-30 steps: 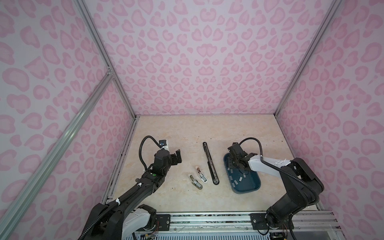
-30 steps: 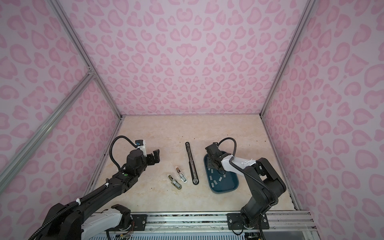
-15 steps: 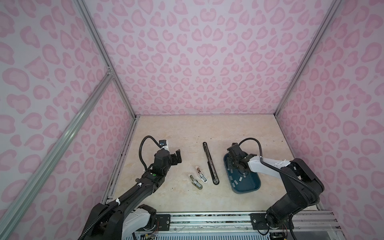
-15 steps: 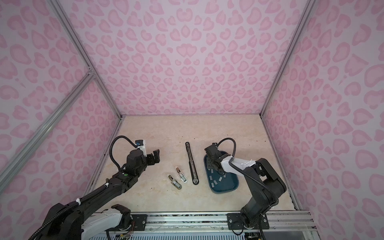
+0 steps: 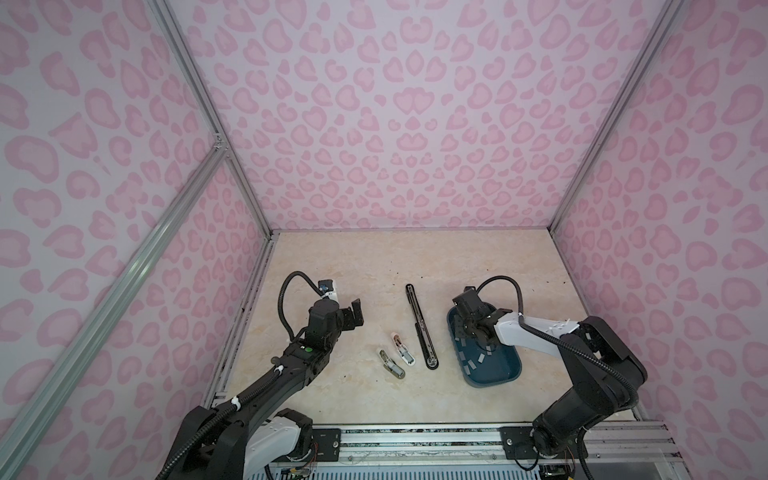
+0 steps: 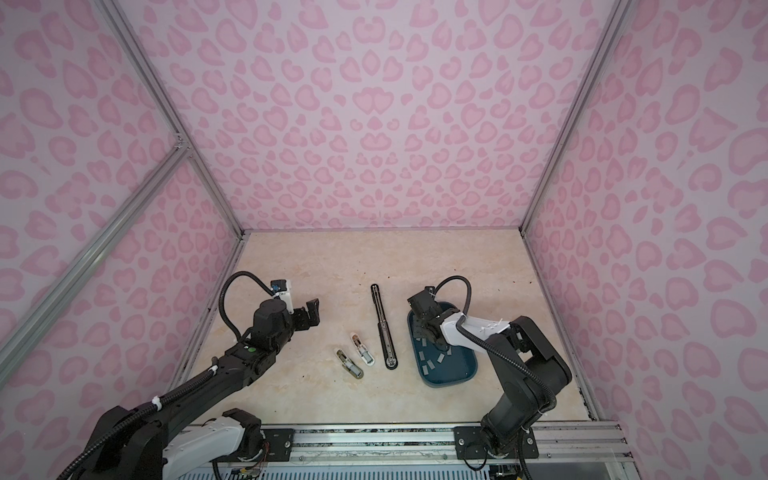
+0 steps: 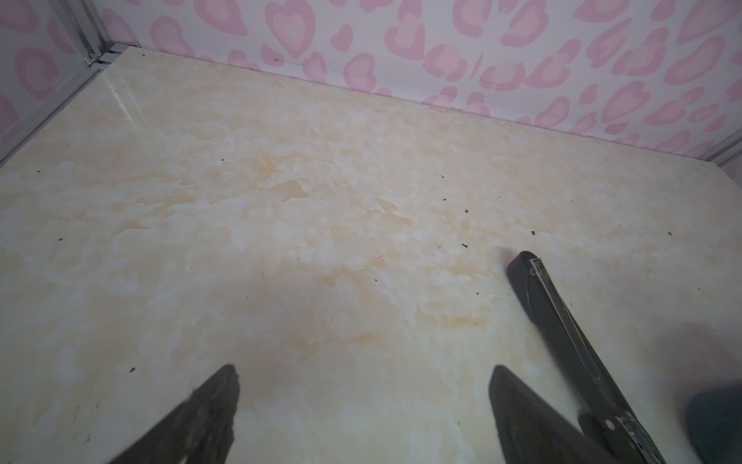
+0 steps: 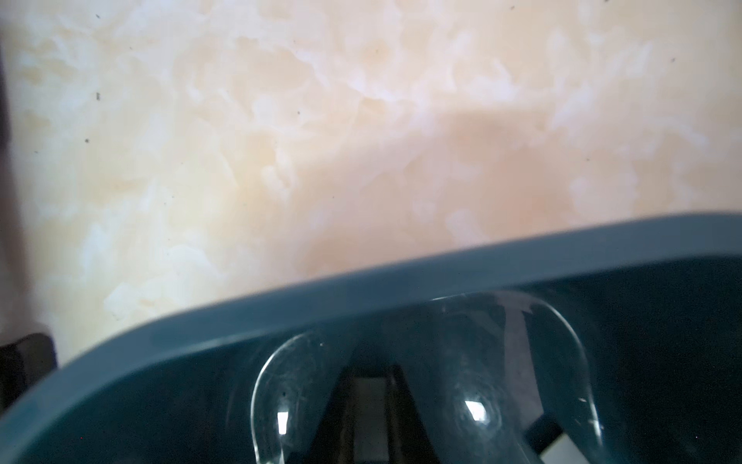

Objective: Load the staples into the stapler
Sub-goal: 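Close the right gripper on a grey staple strip in the tub, then lift the strip with the right gripper toward the long black stapler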

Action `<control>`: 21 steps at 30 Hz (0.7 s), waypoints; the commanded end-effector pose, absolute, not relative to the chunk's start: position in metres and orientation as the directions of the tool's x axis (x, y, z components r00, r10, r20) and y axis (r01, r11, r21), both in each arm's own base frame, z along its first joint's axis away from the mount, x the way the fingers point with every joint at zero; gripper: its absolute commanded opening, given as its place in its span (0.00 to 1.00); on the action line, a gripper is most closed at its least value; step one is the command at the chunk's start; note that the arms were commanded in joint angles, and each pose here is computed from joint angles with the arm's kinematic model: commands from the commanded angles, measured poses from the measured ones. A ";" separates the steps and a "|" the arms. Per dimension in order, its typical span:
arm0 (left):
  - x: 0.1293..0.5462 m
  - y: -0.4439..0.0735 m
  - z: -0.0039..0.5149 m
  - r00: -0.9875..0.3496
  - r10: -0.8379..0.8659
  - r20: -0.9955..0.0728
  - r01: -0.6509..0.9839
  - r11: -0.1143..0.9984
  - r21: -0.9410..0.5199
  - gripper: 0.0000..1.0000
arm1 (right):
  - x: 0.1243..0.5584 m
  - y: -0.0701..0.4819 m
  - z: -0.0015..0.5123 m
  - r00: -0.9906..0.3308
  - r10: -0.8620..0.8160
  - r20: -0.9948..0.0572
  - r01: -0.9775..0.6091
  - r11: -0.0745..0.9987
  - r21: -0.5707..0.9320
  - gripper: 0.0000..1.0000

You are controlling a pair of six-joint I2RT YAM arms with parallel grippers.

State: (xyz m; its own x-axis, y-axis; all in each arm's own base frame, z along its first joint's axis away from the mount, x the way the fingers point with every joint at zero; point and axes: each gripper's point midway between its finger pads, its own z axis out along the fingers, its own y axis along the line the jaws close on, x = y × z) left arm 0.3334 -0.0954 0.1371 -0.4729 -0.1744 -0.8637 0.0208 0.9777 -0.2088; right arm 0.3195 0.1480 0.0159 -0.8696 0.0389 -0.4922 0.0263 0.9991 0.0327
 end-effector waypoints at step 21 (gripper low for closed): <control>0.290 -0.095 0.168 -0.342 -0.275 -0.899 0.138 0.931 -0.337 0.96 | 0.293 0.160 0.086 -0.786 0.027 -0.617 -0.048 0.993 0.105 0.06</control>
